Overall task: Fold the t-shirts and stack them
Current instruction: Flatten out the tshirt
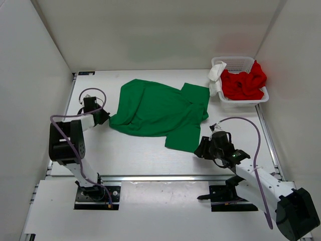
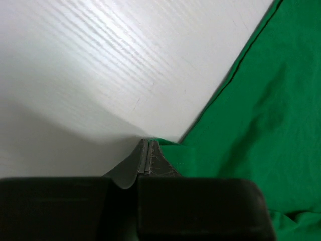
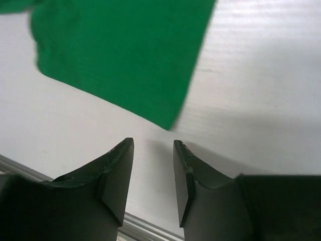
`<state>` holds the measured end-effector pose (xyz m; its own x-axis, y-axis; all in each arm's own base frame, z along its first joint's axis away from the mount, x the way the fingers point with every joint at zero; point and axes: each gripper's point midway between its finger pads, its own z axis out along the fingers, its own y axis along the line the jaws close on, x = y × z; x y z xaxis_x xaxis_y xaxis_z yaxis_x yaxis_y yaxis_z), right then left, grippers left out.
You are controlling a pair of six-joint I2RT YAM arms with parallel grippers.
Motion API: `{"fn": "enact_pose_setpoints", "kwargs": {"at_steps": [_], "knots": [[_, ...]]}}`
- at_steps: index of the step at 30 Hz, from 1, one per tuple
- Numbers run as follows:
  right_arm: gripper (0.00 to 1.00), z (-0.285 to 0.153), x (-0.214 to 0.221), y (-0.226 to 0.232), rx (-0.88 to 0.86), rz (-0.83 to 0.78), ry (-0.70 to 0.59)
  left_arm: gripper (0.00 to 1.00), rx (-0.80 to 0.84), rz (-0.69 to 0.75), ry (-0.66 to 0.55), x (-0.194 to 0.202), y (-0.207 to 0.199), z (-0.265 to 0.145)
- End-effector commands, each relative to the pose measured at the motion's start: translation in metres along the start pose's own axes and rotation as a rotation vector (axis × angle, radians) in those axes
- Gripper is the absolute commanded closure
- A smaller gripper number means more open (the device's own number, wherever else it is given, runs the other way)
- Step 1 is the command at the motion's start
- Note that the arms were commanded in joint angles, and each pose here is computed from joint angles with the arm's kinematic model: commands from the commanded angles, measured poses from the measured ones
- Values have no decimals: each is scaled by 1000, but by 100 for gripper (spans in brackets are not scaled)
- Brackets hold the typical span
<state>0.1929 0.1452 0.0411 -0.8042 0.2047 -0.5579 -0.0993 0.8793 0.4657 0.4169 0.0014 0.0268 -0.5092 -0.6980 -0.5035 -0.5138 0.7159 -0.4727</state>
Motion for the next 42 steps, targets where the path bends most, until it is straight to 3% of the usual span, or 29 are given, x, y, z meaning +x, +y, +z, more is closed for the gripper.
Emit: {"fn": "enact_pose_setpoints", "kwargs": {"at_steps": [1,9,15,24,27,35,38,42], "knots": [[63,-9,9,-21,146,-11,37,100,6,69,-66,-21,-8,-38],[57,4,-3,-4,145,-89,43,100,15,263,-85,3,-39,-84],[55,11,0,-7,156,-88,64,100,7,251,-74,20,-4,-105],[50,13,-6,-10,151,-79,61,100,54,281,-70,44,-4,-126],[65,19,2,-20,175,-74,88,100,75,291,-59,57,-6,-130],[82,29,19,-17,154,-70,157,100,121,330,-64,69,-9,-149],[98,28,15,-17,170,-83,146,100,120,335,-62,68,-5,-151],[100,11,-15,-2,176,-114,42,100,140,358,-60,64,-13,-159]]}}
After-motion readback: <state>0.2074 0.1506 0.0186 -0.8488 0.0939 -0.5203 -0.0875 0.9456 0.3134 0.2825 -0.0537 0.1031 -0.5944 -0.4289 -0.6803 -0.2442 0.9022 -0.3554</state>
